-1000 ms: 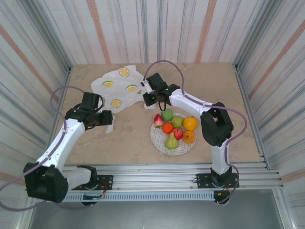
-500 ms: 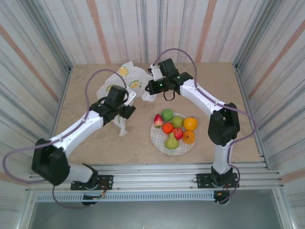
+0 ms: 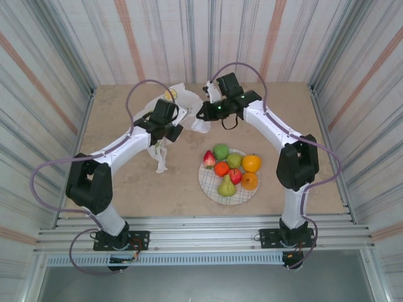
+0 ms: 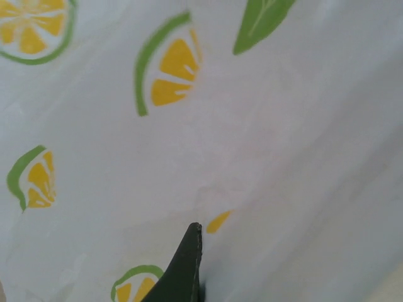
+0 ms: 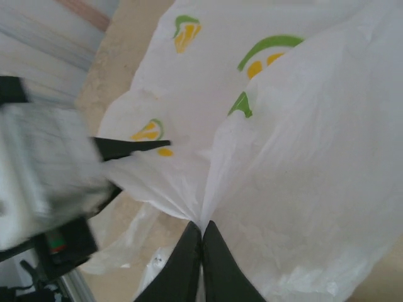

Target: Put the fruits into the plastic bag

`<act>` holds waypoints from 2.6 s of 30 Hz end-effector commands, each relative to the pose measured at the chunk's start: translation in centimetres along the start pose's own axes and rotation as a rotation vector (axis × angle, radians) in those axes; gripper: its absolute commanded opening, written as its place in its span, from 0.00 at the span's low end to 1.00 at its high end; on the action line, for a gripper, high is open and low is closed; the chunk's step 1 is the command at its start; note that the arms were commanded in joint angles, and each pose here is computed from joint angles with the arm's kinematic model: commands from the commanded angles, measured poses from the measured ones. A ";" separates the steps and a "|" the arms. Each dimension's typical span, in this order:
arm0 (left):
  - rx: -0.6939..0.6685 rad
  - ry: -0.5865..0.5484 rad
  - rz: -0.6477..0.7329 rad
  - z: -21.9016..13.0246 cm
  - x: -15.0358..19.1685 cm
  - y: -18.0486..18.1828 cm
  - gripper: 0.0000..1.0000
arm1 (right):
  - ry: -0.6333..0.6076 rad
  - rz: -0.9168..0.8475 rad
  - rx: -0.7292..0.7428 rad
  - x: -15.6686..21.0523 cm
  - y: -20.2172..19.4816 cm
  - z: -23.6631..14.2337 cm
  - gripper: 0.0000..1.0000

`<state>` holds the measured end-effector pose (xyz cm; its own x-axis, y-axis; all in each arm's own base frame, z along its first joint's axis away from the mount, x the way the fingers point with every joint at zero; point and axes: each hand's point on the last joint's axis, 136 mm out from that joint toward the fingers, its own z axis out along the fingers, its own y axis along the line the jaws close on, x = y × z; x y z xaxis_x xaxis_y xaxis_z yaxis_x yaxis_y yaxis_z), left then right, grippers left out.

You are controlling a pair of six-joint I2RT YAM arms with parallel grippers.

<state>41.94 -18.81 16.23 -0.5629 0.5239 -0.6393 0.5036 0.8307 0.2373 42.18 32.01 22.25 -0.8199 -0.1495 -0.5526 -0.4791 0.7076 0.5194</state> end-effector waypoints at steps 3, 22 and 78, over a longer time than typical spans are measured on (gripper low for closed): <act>0.146 -0.040 -0.500 -5.0 -2.1 1.3 0.00 | -0.125 -0.066 0.201 -4.9 -1.3 -4.5 0.47; 0.326 -0.057 -0.914 -9.1 -1.4 2.0 0.00 | -0.393 -0.008 0.078 6.1 0.4 -1.6 0.92; 0.336 -0.007 -0.726 -6.0 -1.6 5.3 0.00 | -0.248 -0.044 0.121 0.8 -0.3 5.9 0.53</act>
<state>40.94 -14.04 21.66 -0.8421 -0.1414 -0.5204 0.1524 0.8633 -0.4812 44.04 35.54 17.89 -0.6527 -0.0122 -0.7575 -0.4565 0.8043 0.3804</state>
